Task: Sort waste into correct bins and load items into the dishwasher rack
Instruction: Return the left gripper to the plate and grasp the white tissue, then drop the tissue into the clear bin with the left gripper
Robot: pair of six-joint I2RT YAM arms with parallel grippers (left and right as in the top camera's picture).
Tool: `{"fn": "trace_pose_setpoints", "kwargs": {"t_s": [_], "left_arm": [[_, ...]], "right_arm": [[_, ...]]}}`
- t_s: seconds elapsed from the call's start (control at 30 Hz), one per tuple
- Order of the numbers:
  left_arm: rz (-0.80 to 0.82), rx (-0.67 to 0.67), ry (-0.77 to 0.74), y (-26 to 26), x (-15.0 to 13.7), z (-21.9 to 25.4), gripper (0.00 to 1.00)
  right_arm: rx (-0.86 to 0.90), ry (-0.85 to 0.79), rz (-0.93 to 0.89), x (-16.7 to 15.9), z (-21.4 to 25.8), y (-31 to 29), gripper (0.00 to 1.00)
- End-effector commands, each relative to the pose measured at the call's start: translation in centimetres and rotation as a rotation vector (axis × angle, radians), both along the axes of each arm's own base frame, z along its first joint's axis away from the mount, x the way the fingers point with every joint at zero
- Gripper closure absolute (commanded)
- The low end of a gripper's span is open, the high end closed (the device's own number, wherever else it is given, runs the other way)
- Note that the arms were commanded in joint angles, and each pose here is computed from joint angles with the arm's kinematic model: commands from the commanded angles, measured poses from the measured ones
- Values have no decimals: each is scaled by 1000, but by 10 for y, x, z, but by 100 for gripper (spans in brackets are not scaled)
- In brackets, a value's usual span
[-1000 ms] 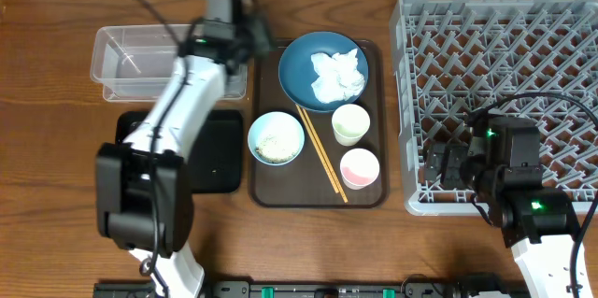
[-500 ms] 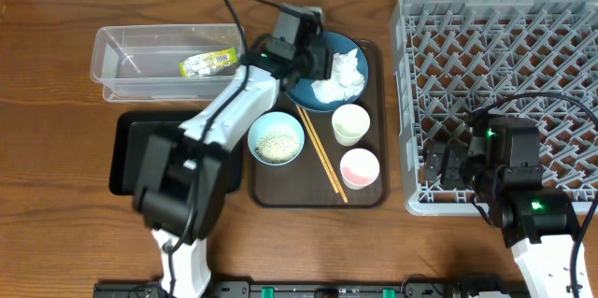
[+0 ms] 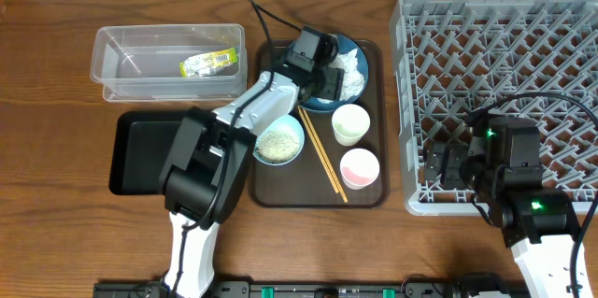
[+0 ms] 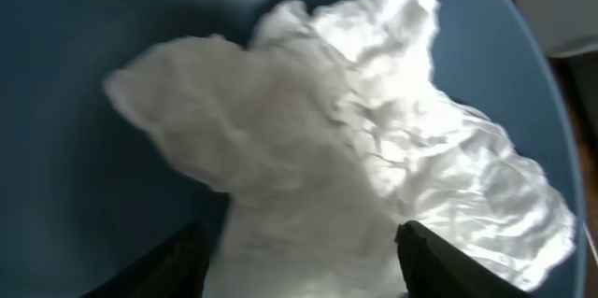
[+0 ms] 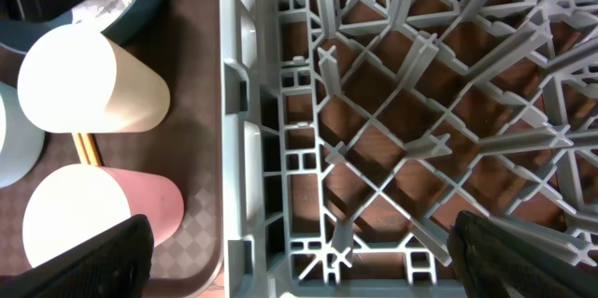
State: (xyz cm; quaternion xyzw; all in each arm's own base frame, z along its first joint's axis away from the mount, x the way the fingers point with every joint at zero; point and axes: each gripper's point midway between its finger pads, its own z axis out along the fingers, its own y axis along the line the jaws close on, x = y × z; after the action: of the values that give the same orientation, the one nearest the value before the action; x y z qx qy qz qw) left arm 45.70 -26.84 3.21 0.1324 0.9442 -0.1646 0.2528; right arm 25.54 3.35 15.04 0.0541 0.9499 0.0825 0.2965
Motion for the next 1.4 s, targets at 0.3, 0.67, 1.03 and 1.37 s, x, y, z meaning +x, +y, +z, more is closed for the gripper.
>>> {"fn": "trace_pose_setpoints", "kwargs": {"t_s": [0.3,0.67,1.03,1.37], "left_arm": [[-23,13,21,-6,-3,-15,89],[53,-54,-116,28,19,75,94],[333,0,-239,159,28,171,94],[528,84,-131,253,20,149,94]], "right_arm": [[-9,-31,8,4,11,0,1],[-9,-31,8,4,11,0,1],[-9,-31,8,4,11,0,1],[-9,-31,8,4,11,0,1]]}}
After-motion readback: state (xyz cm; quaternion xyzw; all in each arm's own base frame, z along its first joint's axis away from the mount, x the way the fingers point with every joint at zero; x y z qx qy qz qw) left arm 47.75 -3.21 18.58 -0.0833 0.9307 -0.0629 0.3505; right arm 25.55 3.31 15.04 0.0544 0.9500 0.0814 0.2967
